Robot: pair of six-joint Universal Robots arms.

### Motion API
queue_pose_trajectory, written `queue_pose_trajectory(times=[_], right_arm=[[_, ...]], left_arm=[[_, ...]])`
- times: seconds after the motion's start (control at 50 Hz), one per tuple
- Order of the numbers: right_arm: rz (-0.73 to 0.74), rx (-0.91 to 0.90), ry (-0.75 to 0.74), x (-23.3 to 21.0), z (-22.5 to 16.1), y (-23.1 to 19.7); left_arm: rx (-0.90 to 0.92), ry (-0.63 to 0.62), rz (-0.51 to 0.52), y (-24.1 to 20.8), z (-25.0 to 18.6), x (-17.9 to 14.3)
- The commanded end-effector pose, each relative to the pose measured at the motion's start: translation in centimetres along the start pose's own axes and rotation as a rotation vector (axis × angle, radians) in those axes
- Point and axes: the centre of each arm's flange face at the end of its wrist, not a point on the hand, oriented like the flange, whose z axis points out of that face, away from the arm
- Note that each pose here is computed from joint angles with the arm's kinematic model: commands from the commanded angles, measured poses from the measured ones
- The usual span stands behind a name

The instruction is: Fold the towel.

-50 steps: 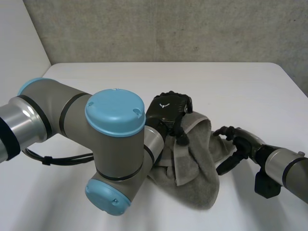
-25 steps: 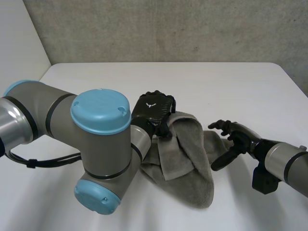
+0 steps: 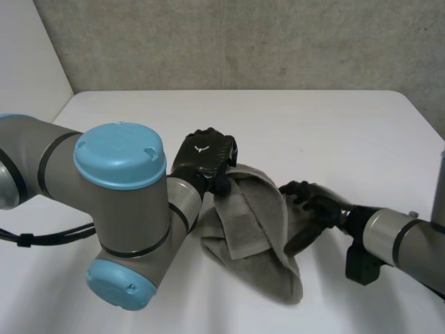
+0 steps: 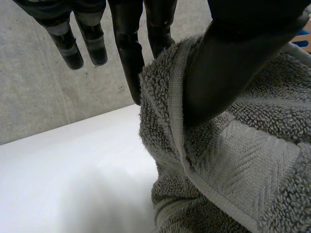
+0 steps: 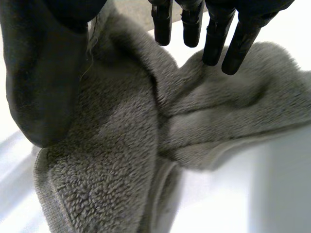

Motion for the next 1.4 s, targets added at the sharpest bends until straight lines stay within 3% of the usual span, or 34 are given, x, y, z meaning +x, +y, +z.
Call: queue_pose_trajectory(times=[0.02,0.34,0.48,0.86,1.16,1.4], right_arm=[[0.039,-0.046,-0.037,-1.3,0.5,1.5],[0.028,-0.003,-0.04,-2.0,-1.2,0.3],[0.026,-0.015,-0.049,-2.5,-1.5,0.4],[-0.002,-0.043,-0.068,-3.8,-1.3,1.8],[-0.084,0.037,0.015,-4.4,-0.2,3.4],[-0.109,0.122,-0.018,-4.8,1.3,3.1]], left_arm=[[0.003,0.001,0.002,-0.2,-0.2,0.0],[0.034,-0.065,0.013,-1.5,0.6,-2.6],[0.055,-0.077,0.076,-1.6,1.0,-2.9],[0.074,-0.093,0.076,-2.1,0.7,-3.6],[0.032,-0.073,0.073,-0.7,0.5,-3.2],[0.034,-0.021,0.067,-1.0,0.0,-2.9]])
